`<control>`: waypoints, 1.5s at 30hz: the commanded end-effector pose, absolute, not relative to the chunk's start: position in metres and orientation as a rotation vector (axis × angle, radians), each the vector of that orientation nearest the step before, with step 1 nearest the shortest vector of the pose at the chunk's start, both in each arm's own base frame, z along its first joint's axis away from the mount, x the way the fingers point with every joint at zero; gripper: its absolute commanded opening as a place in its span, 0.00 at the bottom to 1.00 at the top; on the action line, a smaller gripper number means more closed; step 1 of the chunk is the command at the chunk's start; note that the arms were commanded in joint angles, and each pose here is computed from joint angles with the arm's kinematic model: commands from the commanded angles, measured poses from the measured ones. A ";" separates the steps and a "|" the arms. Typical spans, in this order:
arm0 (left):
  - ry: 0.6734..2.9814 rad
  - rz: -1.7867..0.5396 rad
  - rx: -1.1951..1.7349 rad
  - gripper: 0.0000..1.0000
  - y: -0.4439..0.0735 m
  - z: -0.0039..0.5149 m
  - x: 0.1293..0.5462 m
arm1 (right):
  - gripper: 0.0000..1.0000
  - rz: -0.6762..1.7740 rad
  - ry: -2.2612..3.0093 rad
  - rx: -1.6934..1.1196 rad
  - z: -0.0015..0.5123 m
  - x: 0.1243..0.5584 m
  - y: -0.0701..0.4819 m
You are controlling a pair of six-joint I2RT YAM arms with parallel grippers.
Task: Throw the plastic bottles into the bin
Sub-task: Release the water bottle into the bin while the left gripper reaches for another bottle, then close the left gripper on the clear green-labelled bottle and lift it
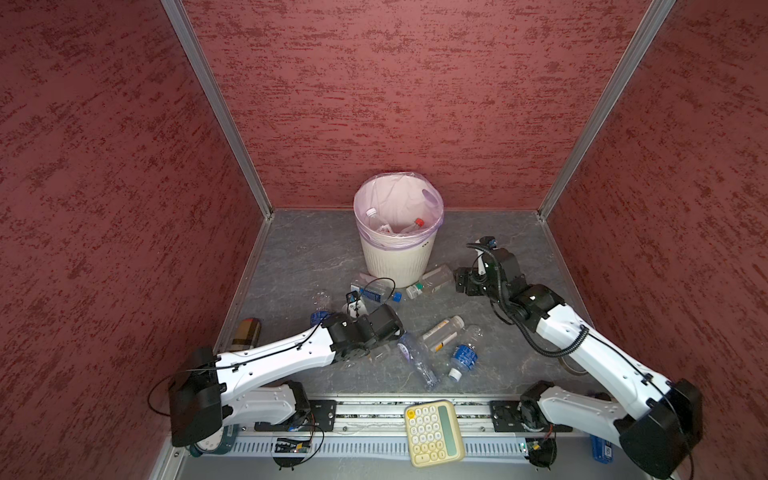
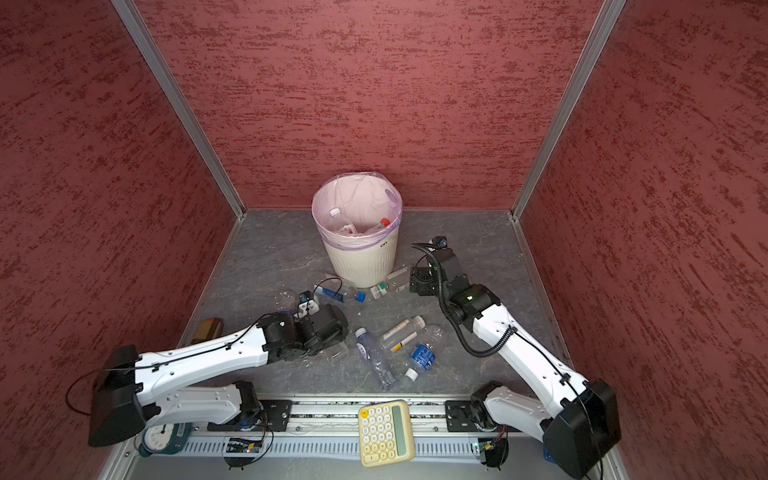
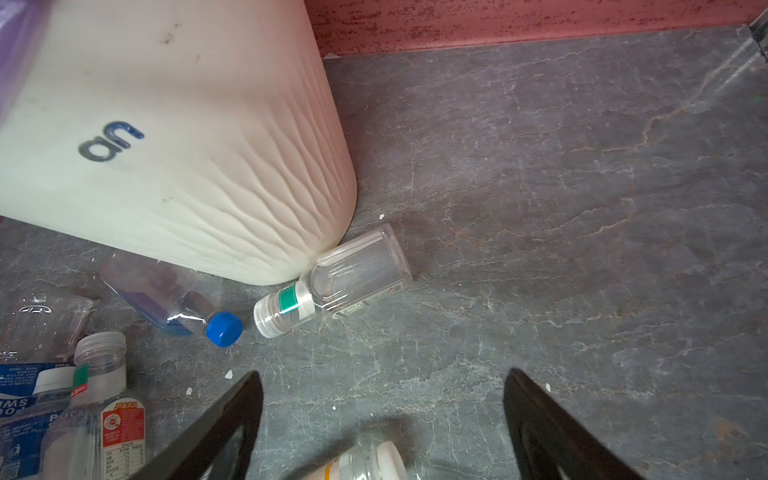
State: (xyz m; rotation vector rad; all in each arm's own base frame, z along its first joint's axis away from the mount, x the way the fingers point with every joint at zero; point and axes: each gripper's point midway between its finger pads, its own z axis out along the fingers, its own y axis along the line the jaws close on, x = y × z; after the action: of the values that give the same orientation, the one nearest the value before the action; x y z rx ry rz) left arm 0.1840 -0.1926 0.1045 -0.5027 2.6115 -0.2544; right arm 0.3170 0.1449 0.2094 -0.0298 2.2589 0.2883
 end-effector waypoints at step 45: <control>2.773 -0.163 -0.642 0.71 -0.197 0.034 0.215 | 0.98 0.397 2.272 -0.019 0.202 0.318 0.159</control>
State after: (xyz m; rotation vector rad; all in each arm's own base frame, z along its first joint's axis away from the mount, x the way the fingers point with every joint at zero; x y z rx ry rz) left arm 0.2147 -0.1965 0.0415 -0.6743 2.7566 -0.1639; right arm 0.3139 0.1569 0.1971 -0.0413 2.2851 0.3721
